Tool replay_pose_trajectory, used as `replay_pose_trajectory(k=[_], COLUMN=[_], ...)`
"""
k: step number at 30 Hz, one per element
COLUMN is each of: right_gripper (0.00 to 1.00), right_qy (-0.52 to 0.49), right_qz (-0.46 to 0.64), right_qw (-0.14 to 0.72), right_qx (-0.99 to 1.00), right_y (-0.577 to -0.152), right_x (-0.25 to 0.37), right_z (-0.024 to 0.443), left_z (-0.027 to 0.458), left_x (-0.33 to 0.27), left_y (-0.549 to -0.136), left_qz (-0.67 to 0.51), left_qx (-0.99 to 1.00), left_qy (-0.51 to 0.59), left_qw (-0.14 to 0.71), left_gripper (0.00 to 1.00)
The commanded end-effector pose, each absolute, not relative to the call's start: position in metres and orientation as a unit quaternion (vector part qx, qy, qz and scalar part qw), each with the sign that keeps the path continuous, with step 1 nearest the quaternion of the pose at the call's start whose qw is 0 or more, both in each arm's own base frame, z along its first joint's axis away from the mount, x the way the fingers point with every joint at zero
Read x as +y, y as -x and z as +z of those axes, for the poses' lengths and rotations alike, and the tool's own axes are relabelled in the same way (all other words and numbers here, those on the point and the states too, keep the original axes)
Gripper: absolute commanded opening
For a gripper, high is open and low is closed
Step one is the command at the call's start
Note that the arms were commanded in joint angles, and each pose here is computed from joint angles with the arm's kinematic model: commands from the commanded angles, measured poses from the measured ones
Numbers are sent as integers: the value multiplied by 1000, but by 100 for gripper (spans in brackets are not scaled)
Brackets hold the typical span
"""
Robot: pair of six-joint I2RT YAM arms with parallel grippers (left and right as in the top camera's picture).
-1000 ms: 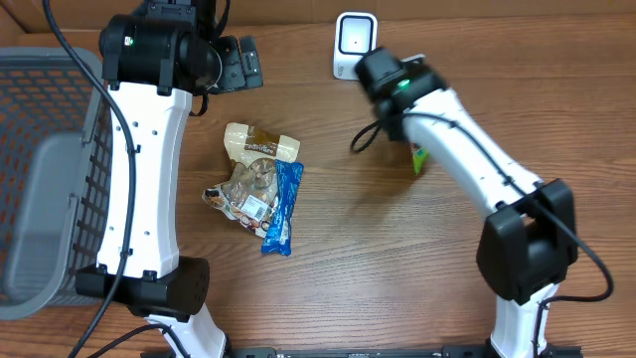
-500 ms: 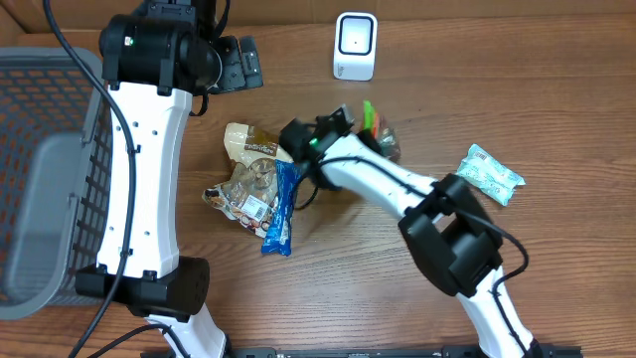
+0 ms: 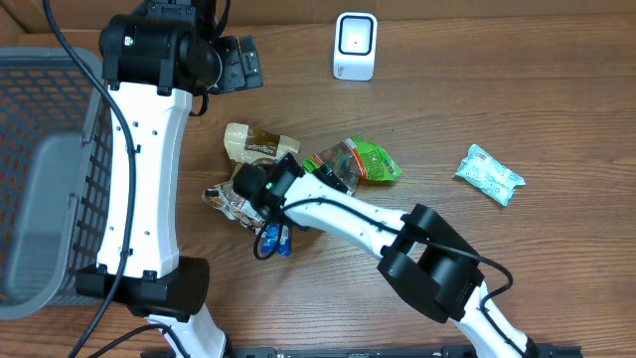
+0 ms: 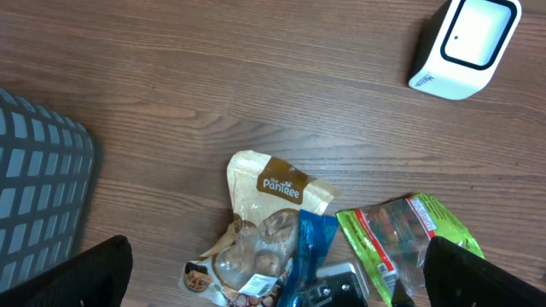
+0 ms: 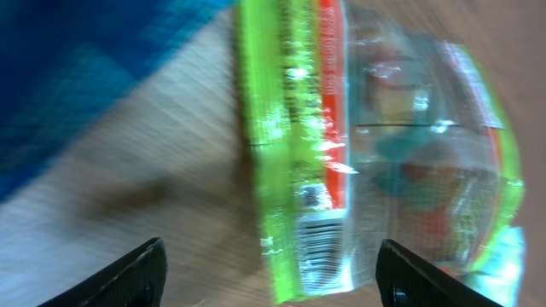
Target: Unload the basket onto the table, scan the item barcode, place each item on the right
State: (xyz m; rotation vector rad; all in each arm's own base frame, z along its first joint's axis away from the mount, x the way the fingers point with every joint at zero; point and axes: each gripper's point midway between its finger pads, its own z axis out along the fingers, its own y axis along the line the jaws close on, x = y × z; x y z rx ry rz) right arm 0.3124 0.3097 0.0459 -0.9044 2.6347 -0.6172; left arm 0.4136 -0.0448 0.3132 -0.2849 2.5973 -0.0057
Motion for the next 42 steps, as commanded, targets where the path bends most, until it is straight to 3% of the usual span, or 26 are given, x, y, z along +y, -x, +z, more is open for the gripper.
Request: replay_pose_trajectory(k=[1, 6, 7, 10, 13, 18, 27, 36, 42], right_gripper=[77, 70, 63, 24, 4, 4, 6, 35, 48], right_qy=[295, 235, 222, 179, 148, 153, 118, 35, 113], right_qz=[-101, 5, 29, 99, 156, 252, 262, 230, 292], right_qw=[130, 138, 135, 116, 80, 25, -36, -59, -24], right_qx=[941, 962, 965, 972, 973, 955, 957, 971, 950], right_y=[-320, -351, -358, -377, -390, -386, -358, -353, -373], right_x=[332, 324, 320, 303, 280, 268, 259, 237, 234], right_z=[77, 129, 136, 147, 143, 126, 55, 27, 79], left_z=[311, 311, 311, 311, 311, 311, 311, 311, 311], left_x=[-46, -46, -46, -46, -46, -46, -46, -46, -46], left_y=[-414, -414, -414, -414, -414, -414, -414, -414, -414], left_qz=[-5, -5, -5, -5, -5, -5, -5, -5, -5], left_qx=[959, 959, 959, 959, 959, 959, 959, 959, 959], left_qy=[114, 114, 114, 114, 114, 114, 114, 114, 114], left_qw=[258, 258, 258, 258, 258, 258, 258, 258, 258], left_gripper=[100, 100, 100, 100, 100, 100, 100, 100, 100])
